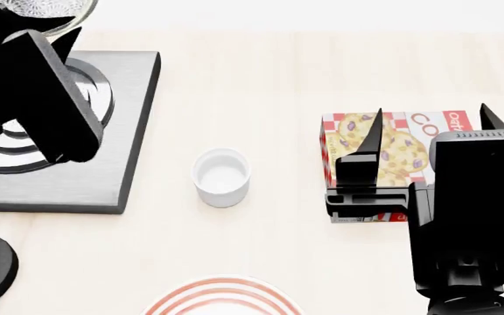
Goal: Pick the akita bowl on the stove and place it on the plate.
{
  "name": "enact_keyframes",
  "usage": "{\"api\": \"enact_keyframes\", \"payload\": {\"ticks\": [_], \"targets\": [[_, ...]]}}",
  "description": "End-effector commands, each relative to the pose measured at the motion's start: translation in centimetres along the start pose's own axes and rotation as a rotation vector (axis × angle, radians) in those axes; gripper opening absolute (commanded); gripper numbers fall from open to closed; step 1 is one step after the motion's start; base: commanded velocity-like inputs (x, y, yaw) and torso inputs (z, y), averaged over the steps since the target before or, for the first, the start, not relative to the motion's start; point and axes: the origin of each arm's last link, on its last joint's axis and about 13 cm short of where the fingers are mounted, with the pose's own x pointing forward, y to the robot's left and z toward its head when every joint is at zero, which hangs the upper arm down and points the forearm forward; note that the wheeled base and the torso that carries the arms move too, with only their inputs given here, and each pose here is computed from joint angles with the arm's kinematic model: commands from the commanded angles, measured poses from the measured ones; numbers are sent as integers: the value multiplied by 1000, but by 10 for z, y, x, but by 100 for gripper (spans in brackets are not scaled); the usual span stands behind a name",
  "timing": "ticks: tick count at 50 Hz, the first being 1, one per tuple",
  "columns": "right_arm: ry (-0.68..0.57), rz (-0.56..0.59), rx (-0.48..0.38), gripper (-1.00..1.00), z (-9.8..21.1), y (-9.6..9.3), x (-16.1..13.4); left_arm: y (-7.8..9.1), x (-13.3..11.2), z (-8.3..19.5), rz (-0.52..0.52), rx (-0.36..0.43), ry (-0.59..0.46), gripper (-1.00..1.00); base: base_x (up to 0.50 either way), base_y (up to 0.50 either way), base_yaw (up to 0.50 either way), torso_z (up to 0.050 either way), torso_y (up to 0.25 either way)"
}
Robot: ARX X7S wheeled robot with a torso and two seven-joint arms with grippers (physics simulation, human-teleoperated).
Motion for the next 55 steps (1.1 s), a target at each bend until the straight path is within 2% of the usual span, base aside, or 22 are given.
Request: {"api": "enact_keyframes", "payload": {"ticks": [1, 8, 13, 19, 27, 41, 52, 55], "targets": [[-5, -8, 15, 100, 1, -1, 1, 10, -20, 26, -67, 132, -157, -100, 0, 0, 0, 0, 0], [-4, -7, 17, 100, 1, -1, 1, 10, -36, 35, -164, 208, -234, -100, 0, 0, 0, 0, 0], [-4, -7, 18, 100, 0, -1, 1, 6, -47, 42, -237, 217, -288, -100, 0, 0, 0, 0, 0], [-4, -6, 17, 100, 1, -1, 0, -7, -61, 51, -330, 300, -348, -100, 0, 0, 0, 0, 0], [-4, -5, 17, 100, 1, -1, 0, -21, -74, 58, -404, 338, -402, -100, 0, 0, 0, 0, 0], [-5, -5, 18, 100, 0, -1, 1, -37, -77, 64, -498, 323, -459, -100, 0, 0, 0, 0, 1], [-5, -4, 20, 100, 0, -1, 1, -48, -77, 72, -603, 250, -482, -100, 0, 0, 0, 0, 0], [-5, -4, 20, 100, 0, -1, 1, -49, -74, 74, -656, 191, -460, -100, 0, 0, 0, 0, 0]]}}
